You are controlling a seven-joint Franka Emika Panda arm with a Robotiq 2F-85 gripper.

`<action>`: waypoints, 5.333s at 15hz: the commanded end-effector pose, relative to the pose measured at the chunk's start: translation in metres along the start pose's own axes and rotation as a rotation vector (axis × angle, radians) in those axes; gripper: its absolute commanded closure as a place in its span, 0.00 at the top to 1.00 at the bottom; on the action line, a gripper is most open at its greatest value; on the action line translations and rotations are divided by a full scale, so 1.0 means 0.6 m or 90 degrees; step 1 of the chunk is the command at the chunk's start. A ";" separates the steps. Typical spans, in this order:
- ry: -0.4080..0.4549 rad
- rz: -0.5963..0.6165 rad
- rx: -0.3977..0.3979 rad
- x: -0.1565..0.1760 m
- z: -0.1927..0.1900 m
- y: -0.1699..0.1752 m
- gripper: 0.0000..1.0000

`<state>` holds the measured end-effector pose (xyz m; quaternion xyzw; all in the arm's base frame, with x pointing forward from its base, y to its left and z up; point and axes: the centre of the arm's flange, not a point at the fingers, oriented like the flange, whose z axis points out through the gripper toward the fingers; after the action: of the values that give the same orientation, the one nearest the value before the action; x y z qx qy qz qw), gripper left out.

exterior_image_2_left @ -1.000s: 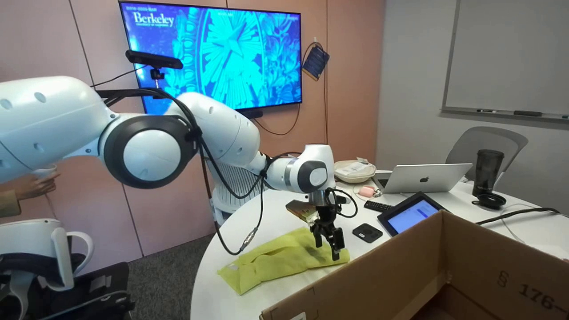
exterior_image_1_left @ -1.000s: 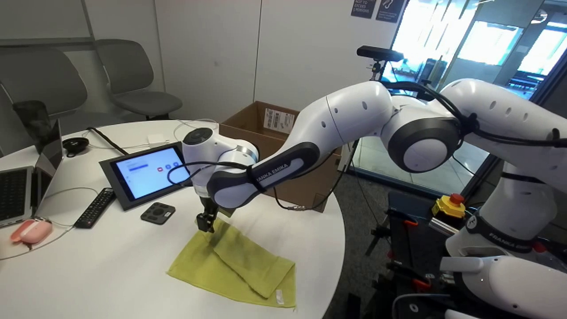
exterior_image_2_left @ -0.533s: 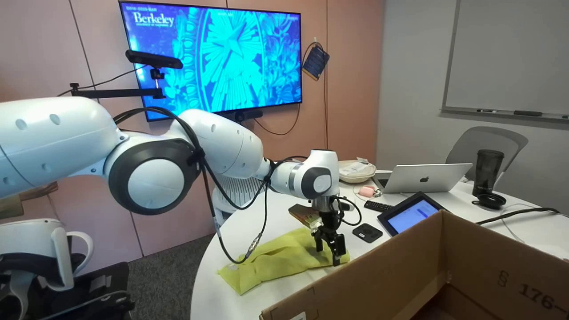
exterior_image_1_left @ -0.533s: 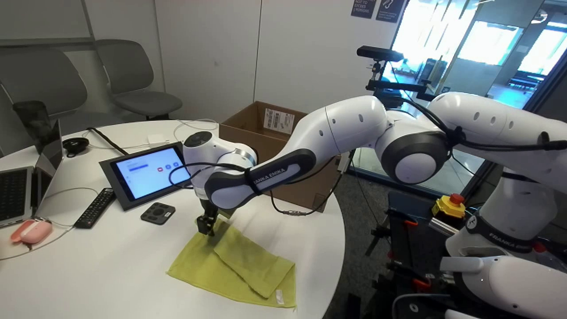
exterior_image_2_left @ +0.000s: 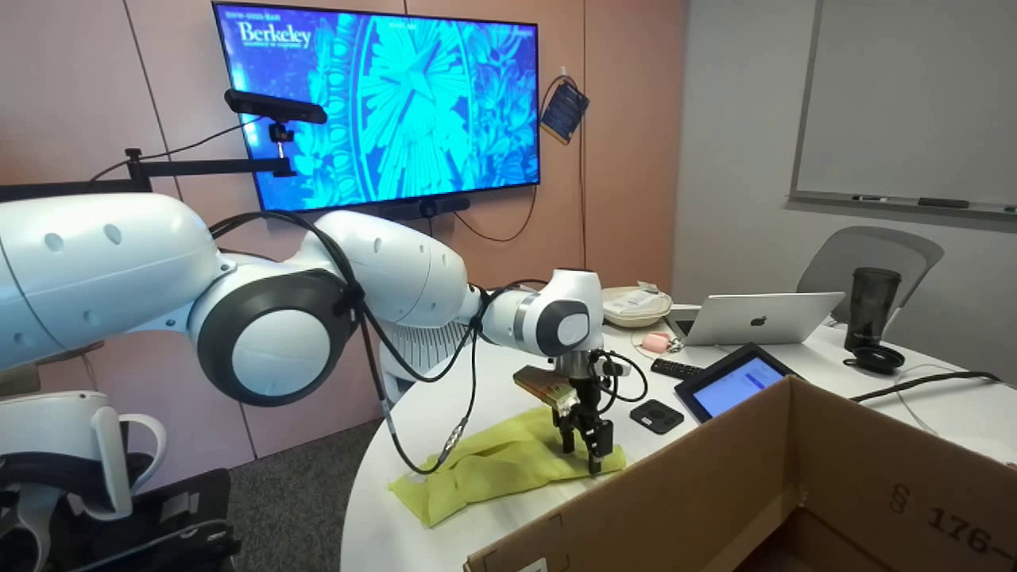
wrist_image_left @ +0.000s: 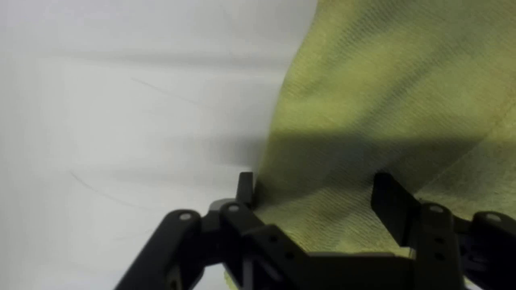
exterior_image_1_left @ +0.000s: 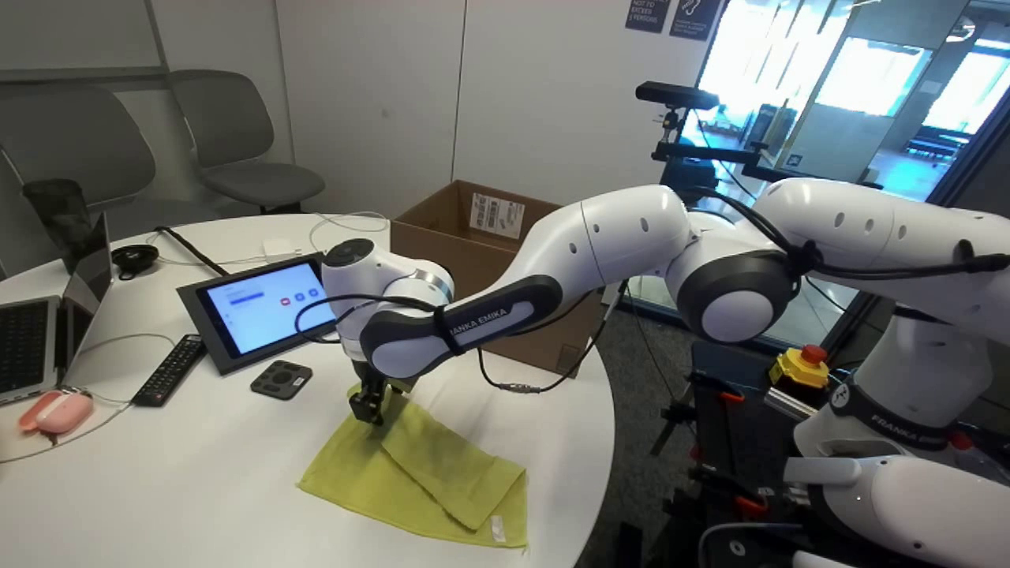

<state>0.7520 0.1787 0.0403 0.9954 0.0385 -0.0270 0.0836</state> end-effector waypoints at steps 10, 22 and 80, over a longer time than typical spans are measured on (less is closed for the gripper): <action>0.009 -0.039 0.009 0.060 -0.020 -0.011 0.53; 0.003 -0.068 0.000 0.046 -0.017 -0.025 0.06; -0.029 -0.052 0.000 -0.351 -0.177 0.010 1.00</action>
<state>0.6055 0.2111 0.1422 0.9845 0.1494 -0.0484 0.0781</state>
